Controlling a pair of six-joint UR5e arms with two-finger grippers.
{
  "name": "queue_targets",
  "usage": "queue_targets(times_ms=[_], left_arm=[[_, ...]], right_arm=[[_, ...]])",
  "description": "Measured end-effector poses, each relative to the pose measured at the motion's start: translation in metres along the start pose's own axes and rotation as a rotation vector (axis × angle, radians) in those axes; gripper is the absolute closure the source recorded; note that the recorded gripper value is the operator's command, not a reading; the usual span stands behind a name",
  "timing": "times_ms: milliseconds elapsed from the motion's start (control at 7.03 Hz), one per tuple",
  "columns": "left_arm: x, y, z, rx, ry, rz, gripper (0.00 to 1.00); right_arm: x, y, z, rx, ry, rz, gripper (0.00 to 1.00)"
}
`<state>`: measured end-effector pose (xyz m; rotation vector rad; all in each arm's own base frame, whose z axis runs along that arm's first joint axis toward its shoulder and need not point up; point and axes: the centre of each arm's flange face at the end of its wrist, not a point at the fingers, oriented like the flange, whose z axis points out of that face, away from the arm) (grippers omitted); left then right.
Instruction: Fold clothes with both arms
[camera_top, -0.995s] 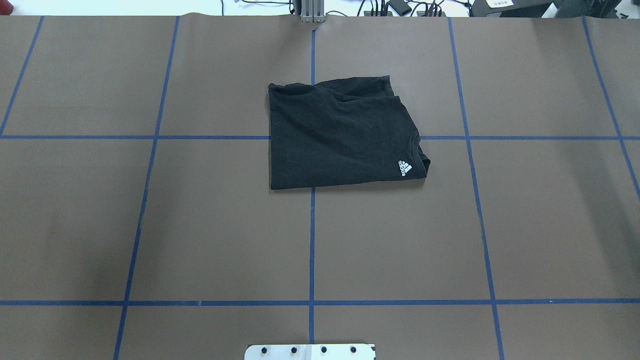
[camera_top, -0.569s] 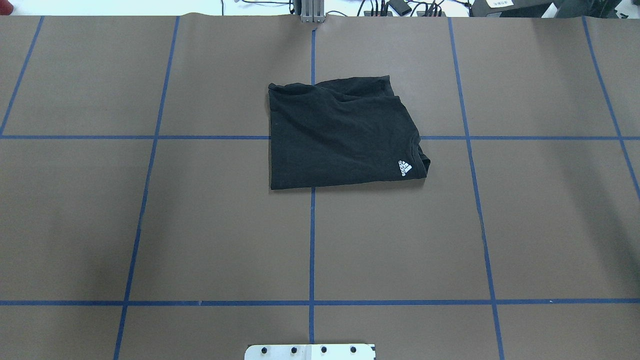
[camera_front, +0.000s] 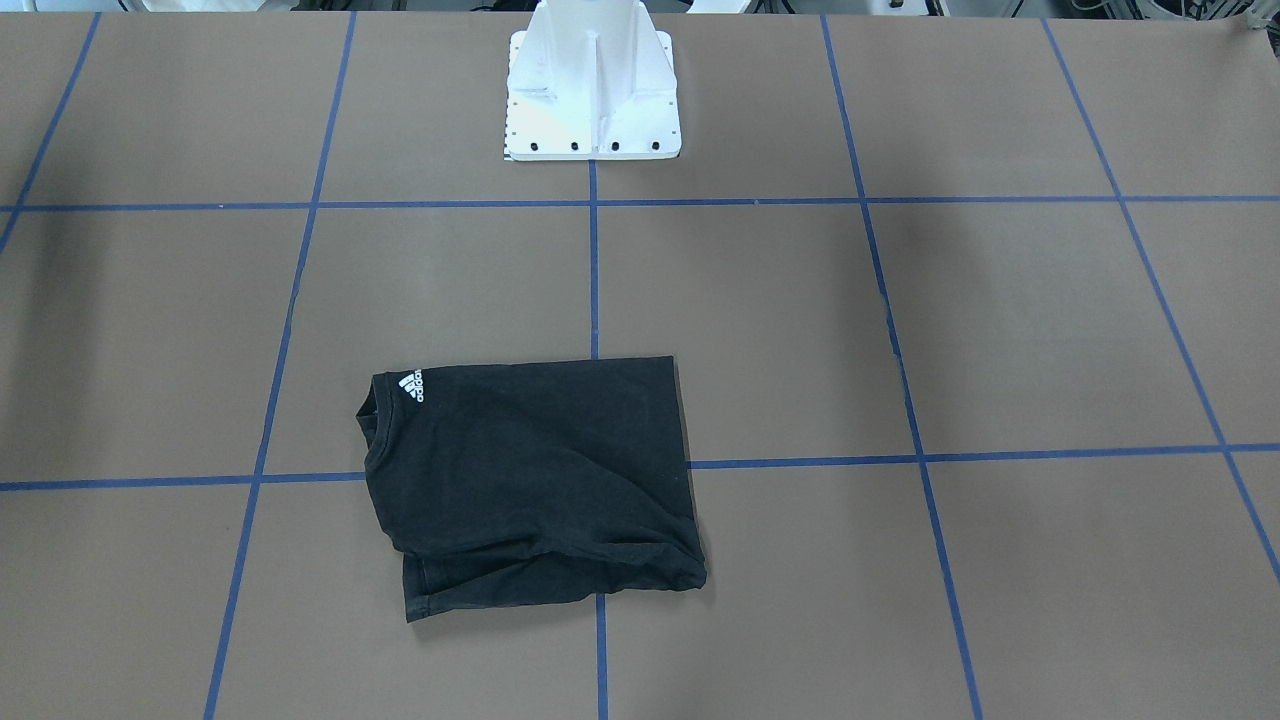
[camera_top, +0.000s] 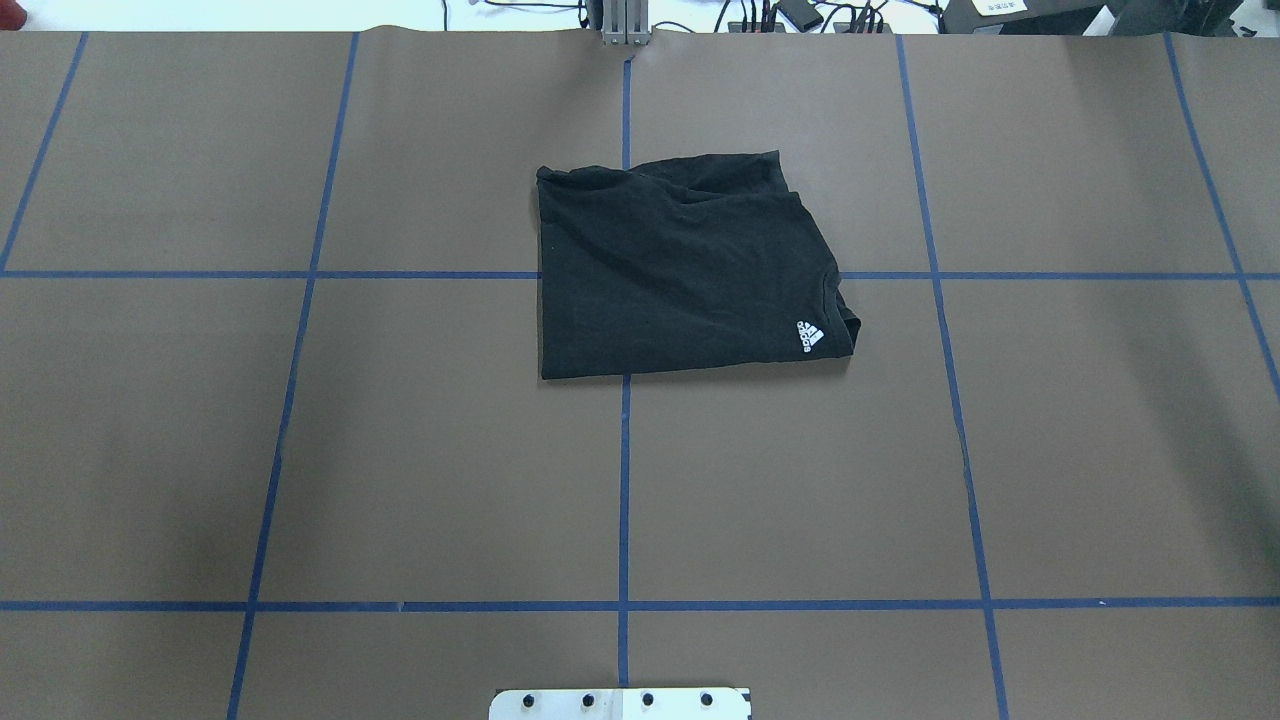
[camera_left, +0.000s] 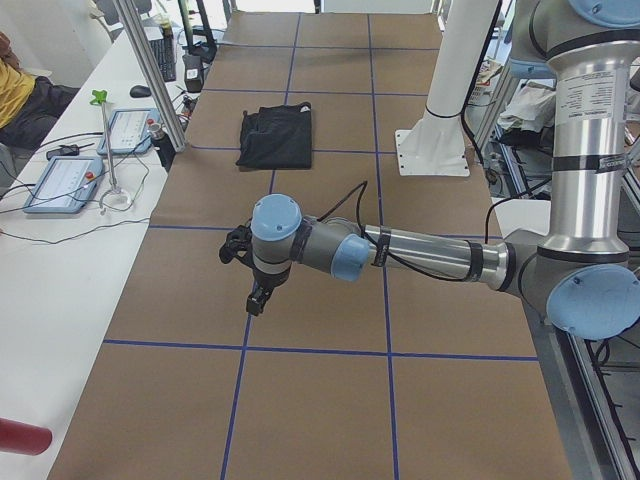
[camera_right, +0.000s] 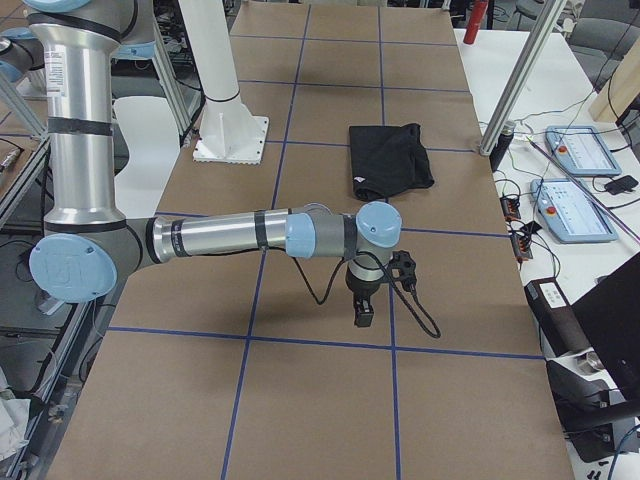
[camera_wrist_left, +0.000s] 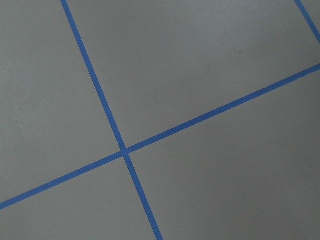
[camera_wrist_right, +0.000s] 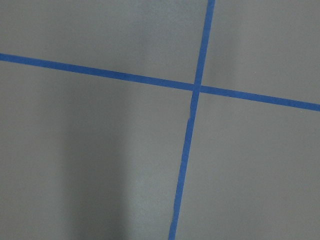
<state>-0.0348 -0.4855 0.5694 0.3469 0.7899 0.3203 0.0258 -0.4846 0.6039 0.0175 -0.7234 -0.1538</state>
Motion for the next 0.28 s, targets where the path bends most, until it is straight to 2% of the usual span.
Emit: queue_targets(times_ms=[284], left_arm=[[0.0013, -0.0007, -0.0011, 0.002, 0.001, 0.002, 0.0]], right_arm=[[-0.0014, -0.0004, -0.0005, 0.002, -0.01, -0.001, 0.0]])
